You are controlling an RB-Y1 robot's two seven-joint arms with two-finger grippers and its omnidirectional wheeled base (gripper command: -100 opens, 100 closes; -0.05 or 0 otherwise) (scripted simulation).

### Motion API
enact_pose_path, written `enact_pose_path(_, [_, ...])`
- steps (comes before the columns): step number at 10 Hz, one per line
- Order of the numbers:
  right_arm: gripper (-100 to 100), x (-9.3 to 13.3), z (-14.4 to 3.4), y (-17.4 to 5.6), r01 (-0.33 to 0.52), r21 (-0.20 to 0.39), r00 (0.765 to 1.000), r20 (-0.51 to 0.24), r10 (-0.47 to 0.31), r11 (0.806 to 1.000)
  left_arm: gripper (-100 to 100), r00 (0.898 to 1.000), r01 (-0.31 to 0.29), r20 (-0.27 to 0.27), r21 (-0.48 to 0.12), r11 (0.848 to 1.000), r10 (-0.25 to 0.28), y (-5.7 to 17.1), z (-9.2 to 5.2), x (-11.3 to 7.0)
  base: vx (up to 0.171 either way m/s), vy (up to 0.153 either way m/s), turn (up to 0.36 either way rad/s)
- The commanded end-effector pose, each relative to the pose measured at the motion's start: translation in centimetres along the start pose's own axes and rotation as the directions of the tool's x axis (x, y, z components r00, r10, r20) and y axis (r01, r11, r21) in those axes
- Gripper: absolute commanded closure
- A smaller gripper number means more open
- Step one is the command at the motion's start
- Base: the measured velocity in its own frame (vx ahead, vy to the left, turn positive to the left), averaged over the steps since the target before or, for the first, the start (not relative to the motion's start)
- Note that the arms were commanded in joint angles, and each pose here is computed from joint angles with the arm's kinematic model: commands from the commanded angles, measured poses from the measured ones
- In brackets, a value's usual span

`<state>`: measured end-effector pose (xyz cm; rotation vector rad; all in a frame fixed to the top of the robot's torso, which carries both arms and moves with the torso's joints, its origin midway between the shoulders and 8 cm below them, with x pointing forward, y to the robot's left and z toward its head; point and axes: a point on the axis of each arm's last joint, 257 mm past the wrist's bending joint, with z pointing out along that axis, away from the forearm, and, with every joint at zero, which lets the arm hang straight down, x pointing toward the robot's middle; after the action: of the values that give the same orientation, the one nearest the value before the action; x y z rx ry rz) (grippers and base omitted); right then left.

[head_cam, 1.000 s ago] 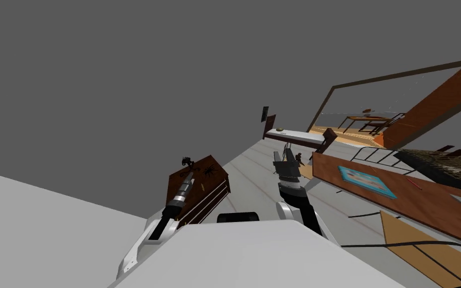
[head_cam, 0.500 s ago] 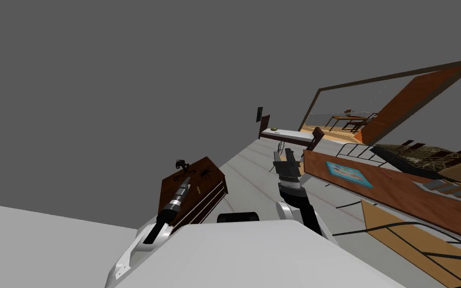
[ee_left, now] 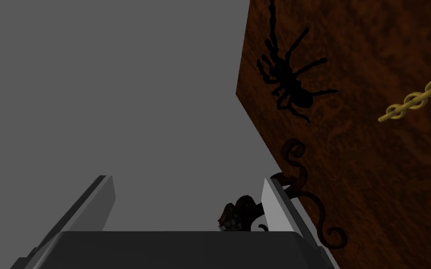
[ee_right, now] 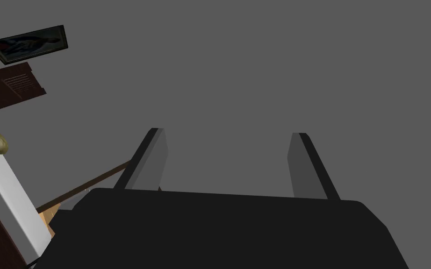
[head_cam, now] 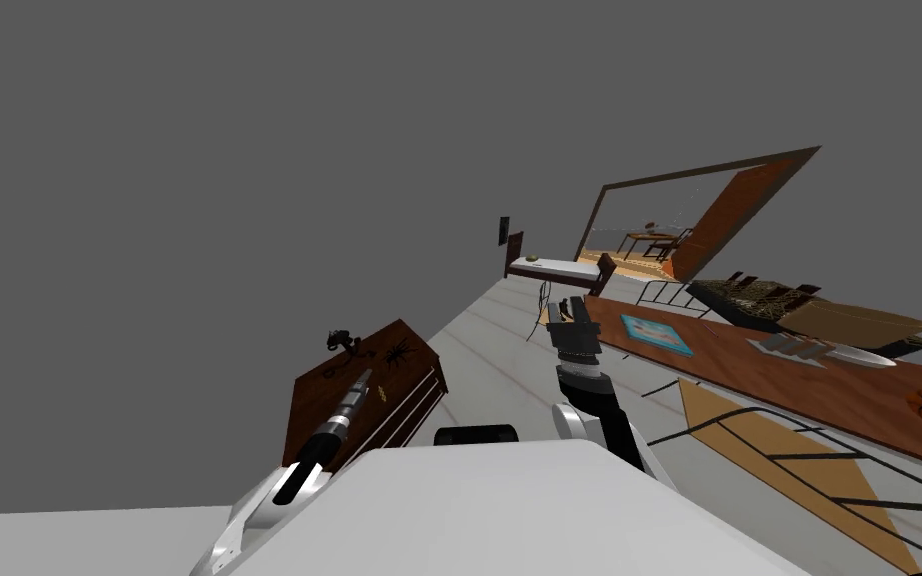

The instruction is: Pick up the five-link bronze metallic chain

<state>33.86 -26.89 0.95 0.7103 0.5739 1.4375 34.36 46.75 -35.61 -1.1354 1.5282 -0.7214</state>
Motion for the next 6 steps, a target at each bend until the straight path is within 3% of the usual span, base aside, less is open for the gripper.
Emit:
enact_pose_path(1, [0,0.0,0.0,0.0,0.0,0.0,1.0,0.0,0.0,1.0,-100,1.0,-0.008,0.008,-0.058,0.998,0.008,2.6,-0.5,-0.4,0.054,-0.044,-0.104])
enact_pose_path(2, [0,0.0,0.0,0.0,0.0,0.0,1.0,0.0,0.0,1.0,-100,1.0,-0.007,0.009,-0.063,0.998,0.008,2.8,-0.5,-0.4,0.027,-0.015,0.018])
enact_pose_path(5, [0,0.0,0.0,0.0,0.0,0.0,1.0,0.0,0.0,1.0,-100,0.999,-0.034,0.024,-0.191,0.981,0.039,8.2,-2.4,-2.0,0.051,-0.028,-0.151])
enact_pose_path(6, [0,0.0,0.0,0.0,0.0,0.0,1.0,0.0,0.0,1.0,-100,0.999,-0.033,0.027,-0.208,0.978,0.039,9.0,-2.8,-2.2,0.065,-0.019,-0.08])
